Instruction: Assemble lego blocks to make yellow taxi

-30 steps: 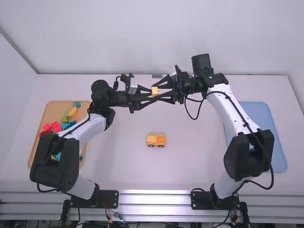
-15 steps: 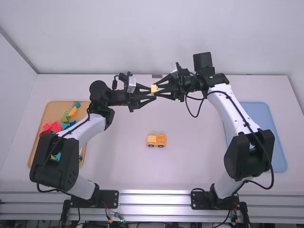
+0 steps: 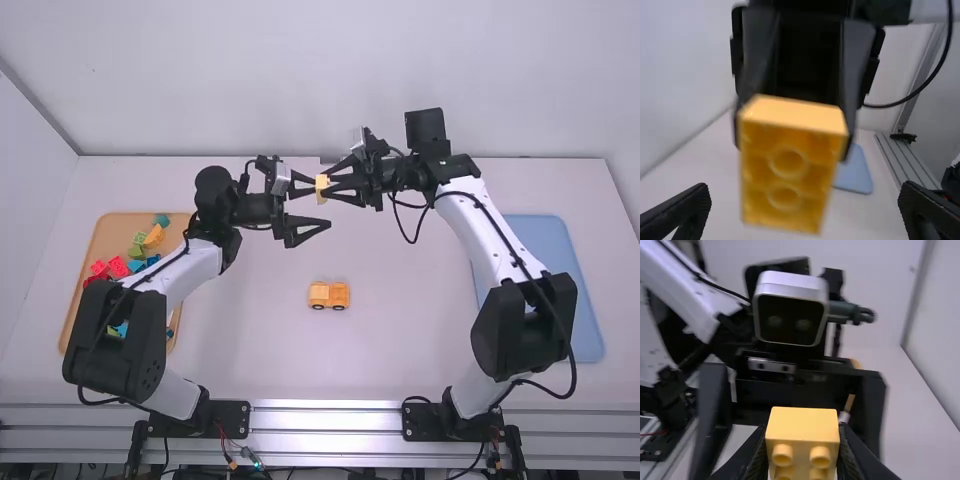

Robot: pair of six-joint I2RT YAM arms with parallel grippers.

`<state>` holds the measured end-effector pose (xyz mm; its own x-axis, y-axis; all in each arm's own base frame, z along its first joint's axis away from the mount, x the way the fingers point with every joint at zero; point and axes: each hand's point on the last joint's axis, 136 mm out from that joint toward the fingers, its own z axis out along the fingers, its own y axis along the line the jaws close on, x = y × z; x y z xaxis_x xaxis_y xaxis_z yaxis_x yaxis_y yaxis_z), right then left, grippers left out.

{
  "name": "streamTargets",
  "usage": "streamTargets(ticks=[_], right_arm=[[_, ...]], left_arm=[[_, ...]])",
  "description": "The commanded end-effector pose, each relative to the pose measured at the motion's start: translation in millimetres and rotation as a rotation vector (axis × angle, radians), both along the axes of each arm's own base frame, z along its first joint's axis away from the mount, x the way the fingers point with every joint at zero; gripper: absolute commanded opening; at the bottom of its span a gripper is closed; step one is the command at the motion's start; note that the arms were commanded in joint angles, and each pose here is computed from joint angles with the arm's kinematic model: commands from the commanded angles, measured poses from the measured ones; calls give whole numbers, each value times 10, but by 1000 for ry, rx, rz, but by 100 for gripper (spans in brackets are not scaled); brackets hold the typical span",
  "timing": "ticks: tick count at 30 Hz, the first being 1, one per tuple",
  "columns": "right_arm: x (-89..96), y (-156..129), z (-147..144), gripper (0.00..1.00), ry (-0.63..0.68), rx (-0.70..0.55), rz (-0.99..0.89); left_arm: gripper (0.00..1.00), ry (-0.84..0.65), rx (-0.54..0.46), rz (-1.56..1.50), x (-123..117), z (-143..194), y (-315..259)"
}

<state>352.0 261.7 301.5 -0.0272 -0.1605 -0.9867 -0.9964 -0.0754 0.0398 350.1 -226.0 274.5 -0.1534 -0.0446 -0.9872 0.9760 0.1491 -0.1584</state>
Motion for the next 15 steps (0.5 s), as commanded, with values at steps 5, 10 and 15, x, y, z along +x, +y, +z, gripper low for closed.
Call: streamTargets(ticks=[5,10,15], right_arm=[[546,-243,-388,9,116,-276,-373],[618,-452,-780,6,158,-499,-534],[689,-685,-1129,5,163,-699,-698]], left_arm=[[99,44,122,98,182,-436,160],[99,162,231,294,434,-806,497],[99,242,198,354,523,-800,743]])
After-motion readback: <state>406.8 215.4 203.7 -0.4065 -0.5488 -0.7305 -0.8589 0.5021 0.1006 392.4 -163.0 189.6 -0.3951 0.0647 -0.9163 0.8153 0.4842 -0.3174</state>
